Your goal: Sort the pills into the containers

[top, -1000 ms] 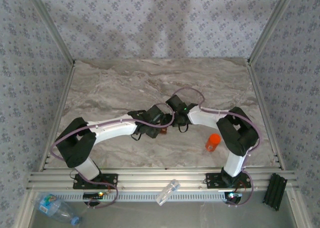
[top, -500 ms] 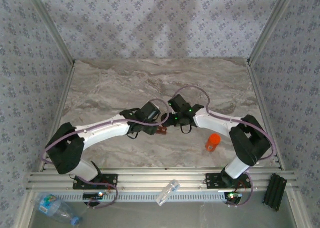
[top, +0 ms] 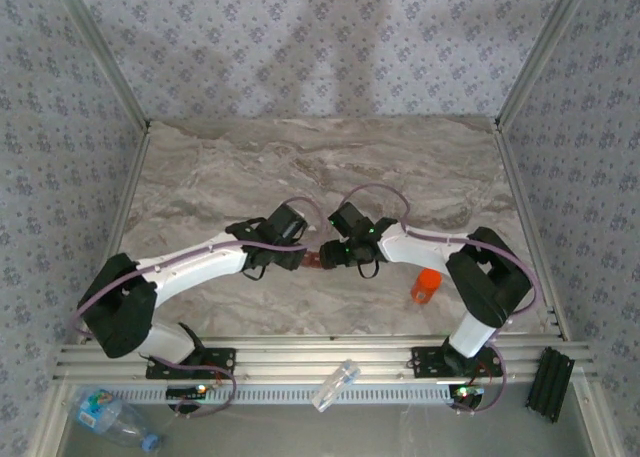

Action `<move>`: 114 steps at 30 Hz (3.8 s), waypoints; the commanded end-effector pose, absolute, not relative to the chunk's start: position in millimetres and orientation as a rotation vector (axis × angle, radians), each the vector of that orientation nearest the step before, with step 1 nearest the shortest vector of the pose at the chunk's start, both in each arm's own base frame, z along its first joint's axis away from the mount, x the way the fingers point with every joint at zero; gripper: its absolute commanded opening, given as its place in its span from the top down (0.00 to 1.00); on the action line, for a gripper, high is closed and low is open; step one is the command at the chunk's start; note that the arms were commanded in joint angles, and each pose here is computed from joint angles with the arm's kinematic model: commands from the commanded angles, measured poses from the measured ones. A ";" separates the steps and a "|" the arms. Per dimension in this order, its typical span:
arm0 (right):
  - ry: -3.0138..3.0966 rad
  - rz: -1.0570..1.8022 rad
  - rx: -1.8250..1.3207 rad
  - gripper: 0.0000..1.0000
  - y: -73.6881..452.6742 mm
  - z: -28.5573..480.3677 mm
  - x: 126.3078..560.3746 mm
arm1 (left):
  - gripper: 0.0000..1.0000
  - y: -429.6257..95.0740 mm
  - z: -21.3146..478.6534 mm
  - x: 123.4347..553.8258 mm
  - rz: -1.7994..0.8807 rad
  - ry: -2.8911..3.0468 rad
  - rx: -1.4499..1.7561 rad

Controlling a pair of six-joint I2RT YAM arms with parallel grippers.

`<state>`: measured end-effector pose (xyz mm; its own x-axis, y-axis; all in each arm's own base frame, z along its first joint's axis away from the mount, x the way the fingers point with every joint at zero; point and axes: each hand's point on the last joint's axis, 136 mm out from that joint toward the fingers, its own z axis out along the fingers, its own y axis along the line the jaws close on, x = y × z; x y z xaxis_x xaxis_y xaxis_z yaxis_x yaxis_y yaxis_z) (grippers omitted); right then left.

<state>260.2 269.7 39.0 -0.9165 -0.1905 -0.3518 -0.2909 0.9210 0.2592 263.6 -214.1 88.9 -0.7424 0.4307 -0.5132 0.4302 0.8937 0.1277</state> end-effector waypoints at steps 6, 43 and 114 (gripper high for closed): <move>2.808 0.380 -0.323 0.29 261.1 18.1 256.3 | 0.22 -218.6 82.8 254.5 -0.072 2.533 0.651; 2.833 0.362 -0.314 0.29 256.0 4.8 249.0 | 0.22 -236.8 62.8 269.6 -0.057 2.573 0.684; 2.691 0.371 -0.496 0.10 270.0 71.4 260.0 | 0.07 -200.6 135.2 319.2 -0.390 2.484 0.105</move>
